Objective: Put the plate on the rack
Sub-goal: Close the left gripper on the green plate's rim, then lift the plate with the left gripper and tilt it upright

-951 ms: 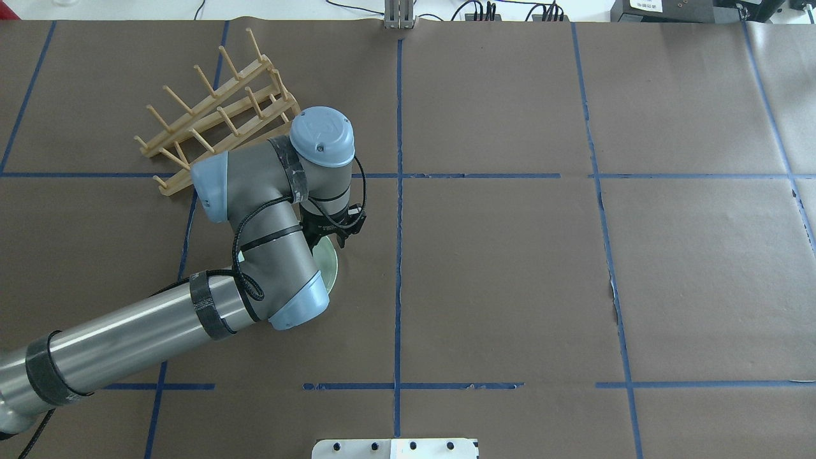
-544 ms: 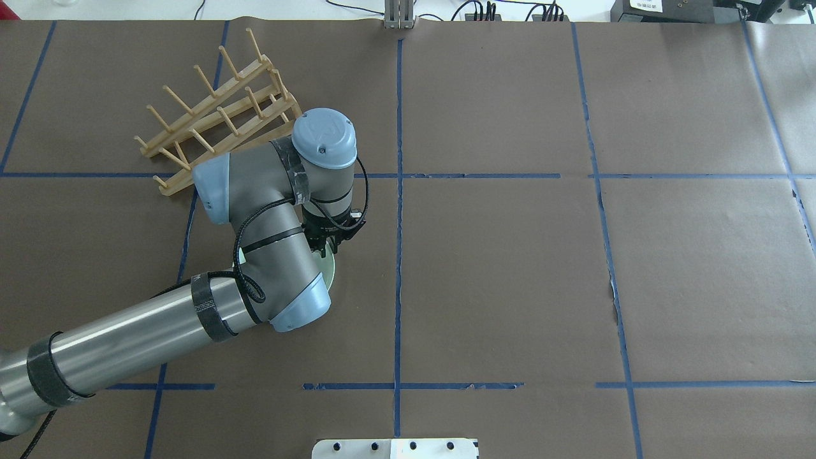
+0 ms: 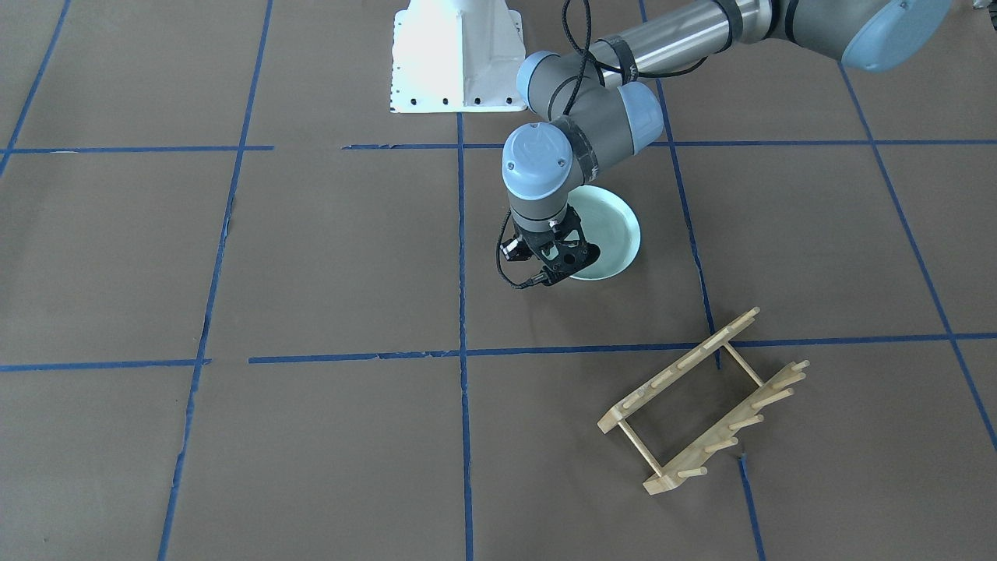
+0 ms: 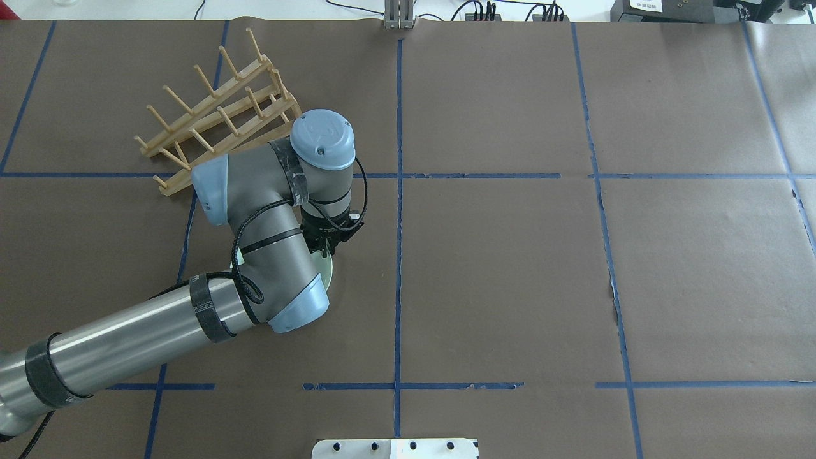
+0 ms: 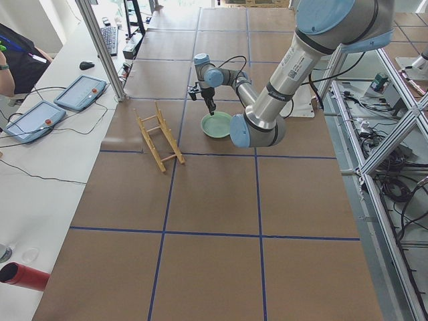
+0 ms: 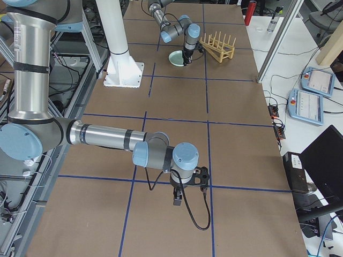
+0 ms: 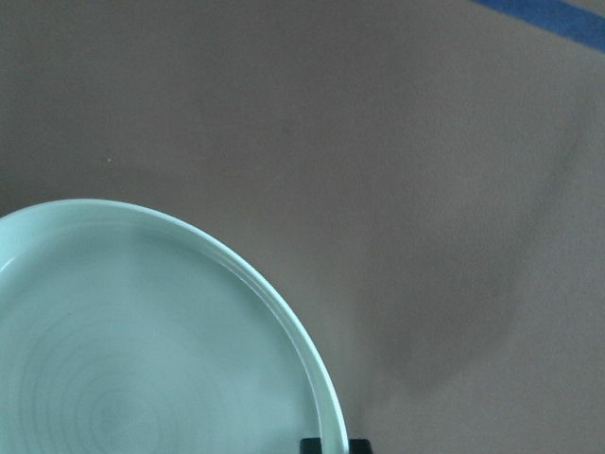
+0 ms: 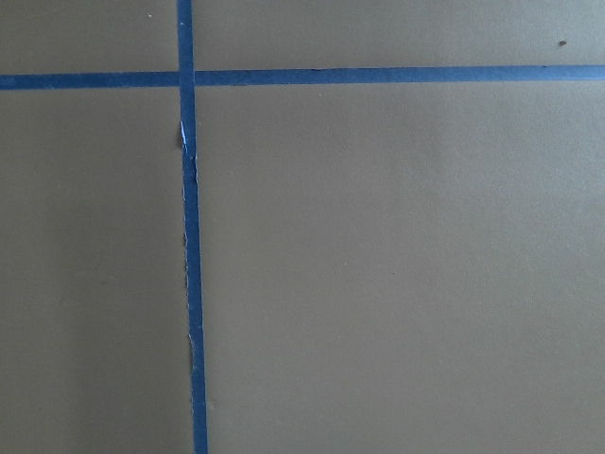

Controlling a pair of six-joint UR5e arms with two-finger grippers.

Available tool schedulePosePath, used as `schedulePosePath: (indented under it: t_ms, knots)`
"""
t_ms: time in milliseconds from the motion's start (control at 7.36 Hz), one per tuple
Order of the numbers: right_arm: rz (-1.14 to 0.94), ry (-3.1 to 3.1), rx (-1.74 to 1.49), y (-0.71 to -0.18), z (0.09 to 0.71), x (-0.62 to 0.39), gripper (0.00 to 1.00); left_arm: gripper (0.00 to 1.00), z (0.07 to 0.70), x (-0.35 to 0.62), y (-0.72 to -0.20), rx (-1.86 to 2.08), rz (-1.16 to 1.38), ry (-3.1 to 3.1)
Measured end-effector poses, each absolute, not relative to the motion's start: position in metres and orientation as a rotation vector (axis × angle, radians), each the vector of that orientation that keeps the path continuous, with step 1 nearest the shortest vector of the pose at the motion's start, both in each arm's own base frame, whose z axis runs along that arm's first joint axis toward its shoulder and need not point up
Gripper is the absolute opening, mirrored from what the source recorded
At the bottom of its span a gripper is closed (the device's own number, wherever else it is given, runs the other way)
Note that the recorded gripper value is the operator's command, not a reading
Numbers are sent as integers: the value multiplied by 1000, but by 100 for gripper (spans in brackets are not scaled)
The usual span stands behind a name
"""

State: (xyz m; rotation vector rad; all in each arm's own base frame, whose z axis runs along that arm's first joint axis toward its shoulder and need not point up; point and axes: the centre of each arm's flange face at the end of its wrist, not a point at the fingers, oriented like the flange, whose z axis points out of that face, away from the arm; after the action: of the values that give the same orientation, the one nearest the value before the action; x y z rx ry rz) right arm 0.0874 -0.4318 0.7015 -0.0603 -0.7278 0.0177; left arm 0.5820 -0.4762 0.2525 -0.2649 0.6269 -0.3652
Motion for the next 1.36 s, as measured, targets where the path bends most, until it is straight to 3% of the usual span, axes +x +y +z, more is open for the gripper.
schedulePosePath:
  t_ms: [272,544,816,1359]
  knots:
    - [18,-728,-60,-432,701,88,100,15,256,582,-476,-265,-365,624]
    - [19,-728,-60,-432,702,88,100,0,257,582,-476,-266,-365,622]
    - [18,-728,-60,-432,702,88,100,0,249,577,-476,-258,-359,641]
    - [18,-728,-60,-432,701,88,100,0,145,472,-500,-144,-327,946]
